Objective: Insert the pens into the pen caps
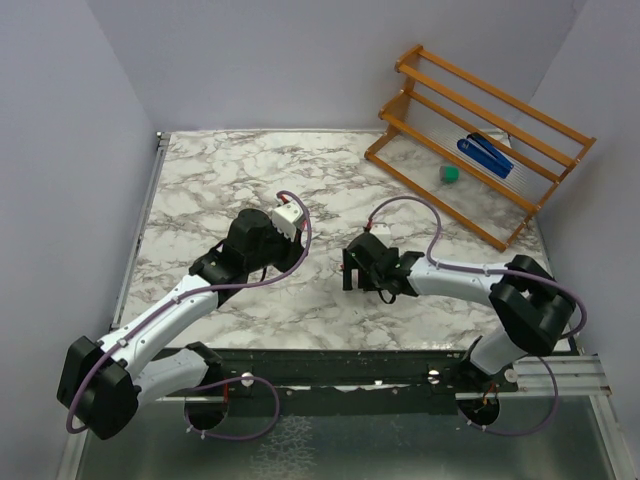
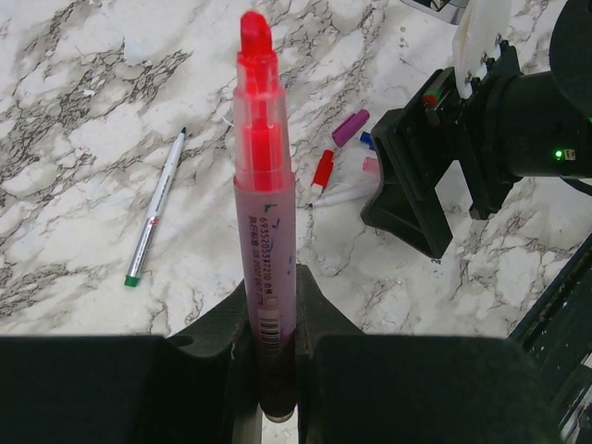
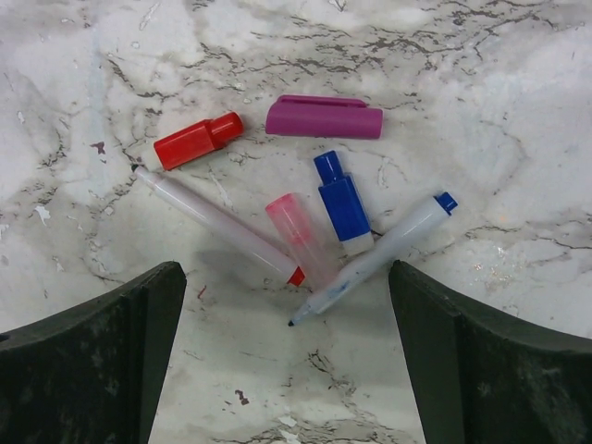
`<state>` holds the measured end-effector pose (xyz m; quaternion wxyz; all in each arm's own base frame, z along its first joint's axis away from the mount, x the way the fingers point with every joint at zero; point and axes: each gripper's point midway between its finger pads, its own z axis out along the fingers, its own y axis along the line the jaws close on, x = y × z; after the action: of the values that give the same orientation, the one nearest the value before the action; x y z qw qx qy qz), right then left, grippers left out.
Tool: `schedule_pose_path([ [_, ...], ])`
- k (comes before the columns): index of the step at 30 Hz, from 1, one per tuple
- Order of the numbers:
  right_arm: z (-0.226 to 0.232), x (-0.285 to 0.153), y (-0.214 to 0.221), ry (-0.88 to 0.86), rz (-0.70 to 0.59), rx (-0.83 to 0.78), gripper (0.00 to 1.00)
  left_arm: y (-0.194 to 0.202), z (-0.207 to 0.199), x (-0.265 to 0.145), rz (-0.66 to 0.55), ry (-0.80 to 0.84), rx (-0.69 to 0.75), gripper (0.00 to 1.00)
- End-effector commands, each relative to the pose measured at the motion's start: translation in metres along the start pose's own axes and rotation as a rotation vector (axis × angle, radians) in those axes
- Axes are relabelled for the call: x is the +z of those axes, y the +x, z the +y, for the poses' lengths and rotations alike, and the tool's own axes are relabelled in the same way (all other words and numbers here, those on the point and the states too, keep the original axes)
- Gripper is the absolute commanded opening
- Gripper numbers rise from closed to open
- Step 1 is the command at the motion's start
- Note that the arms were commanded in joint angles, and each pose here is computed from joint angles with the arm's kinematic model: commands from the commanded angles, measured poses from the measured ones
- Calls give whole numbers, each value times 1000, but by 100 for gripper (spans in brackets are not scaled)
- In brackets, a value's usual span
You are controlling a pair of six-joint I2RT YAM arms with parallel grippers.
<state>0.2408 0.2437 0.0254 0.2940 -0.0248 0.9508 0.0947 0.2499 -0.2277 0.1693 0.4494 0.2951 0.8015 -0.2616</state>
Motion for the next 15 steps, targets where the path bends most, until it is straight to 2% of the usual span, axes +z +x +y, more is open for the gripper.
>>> schedule_pose_path([
  [1,13,13,2,-39,23,-6,97,-7,4,-1,-4,-24,3,0],
  [15,25,33,-18,-37,-24,-43,95,-5,6,-1,7,-29,9,0],
])
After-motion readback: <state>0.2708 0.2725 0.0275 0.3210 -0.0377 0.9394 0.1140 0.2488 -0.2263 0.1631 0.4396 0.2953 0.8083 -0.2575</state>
